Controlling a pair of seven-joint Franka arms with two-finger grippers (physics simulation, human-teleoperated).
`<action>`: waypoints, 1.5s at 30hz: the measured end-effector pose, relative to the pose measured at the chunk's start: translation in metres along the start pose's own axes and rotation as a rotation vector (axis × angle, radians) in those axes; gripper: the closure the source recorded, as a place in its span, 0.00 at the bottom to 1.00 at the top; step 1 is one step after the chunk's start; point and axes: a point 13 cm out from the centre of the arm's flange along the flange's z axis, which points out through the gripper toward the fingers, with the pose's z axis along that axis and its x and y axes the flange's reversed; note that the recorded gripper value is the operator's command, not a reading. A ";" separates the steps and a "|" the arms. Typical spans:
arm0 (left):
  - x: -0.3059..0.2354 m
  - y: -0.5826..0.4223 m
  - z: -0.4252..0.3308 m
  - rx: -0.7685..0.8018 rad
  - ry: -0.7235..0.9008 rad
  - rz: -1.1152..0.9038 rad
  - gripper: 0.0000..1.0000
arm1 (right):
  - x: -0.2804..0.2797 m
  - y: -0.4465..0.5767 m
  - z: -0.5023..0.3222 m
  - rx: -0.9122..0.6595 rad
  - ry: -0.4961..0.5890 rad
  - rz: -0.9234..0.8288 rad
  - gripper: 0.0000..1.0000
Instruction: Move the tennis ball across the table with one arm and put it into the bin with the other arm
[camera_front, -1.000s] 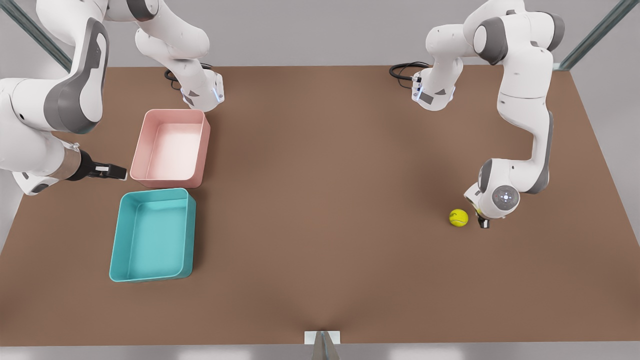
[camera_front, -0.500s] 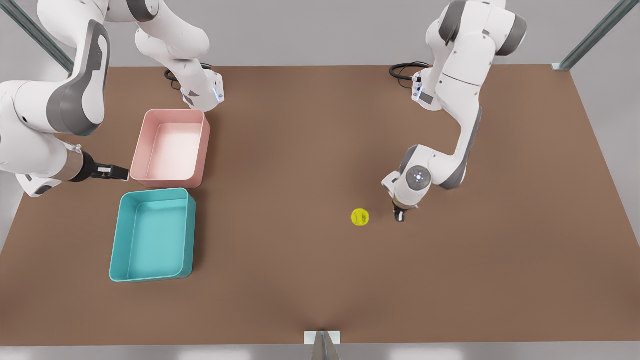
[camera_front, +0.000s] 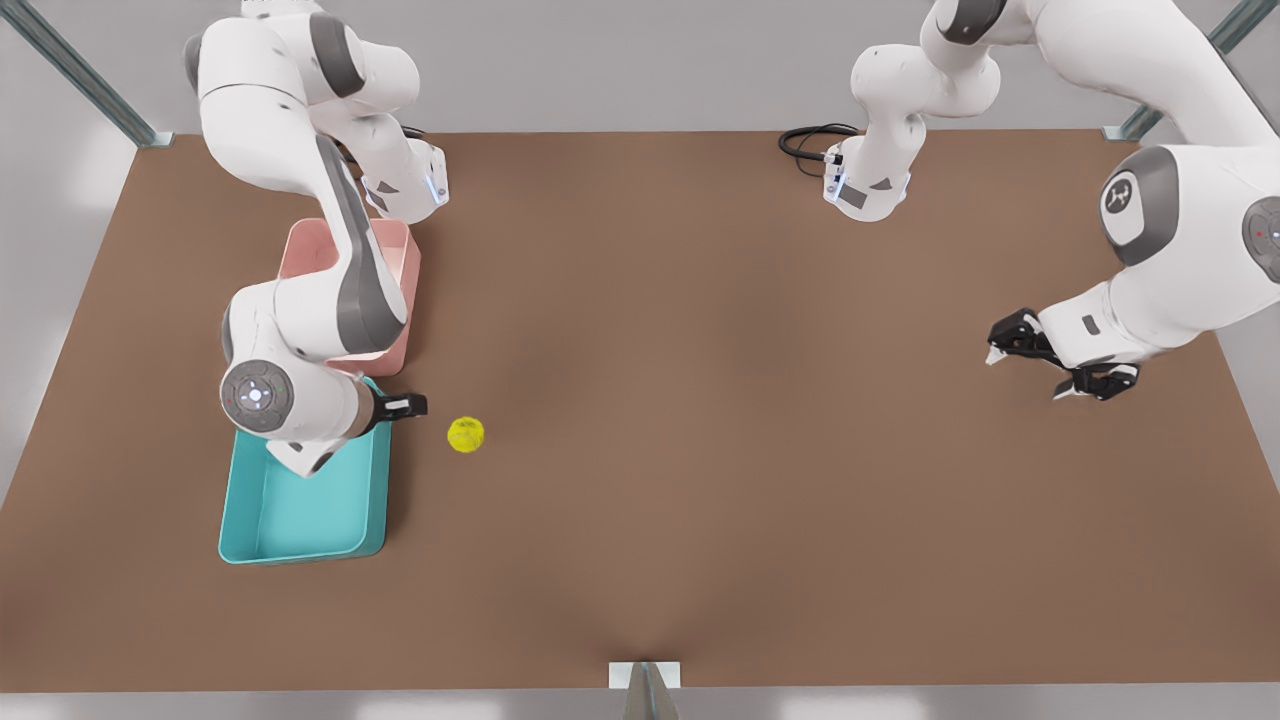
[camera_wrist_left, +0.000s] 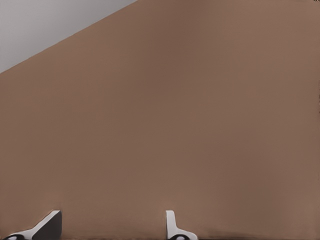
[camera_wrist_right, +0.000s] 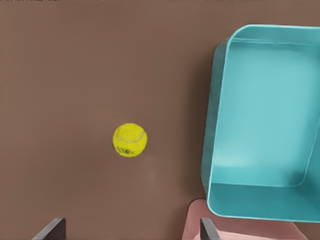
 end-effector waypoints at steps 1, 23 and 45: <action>0.005 -0.002 0.000 0.007 0.014 -0.036 0.00 | -0.008 0.000 0.011 0.005 -0.003 0.008 0.00; 0.034 0.008 0.025 0.044 0.147 -0.498 0.00 | -0.059 0.000 0.093 0.117 -0.016 -0.385 0.00; 0.034 0.008 0.029 0.041 0.164 -0.620 0.00 | -0.045 -0.004 0.183 0.258 0.216 -1.357 0.00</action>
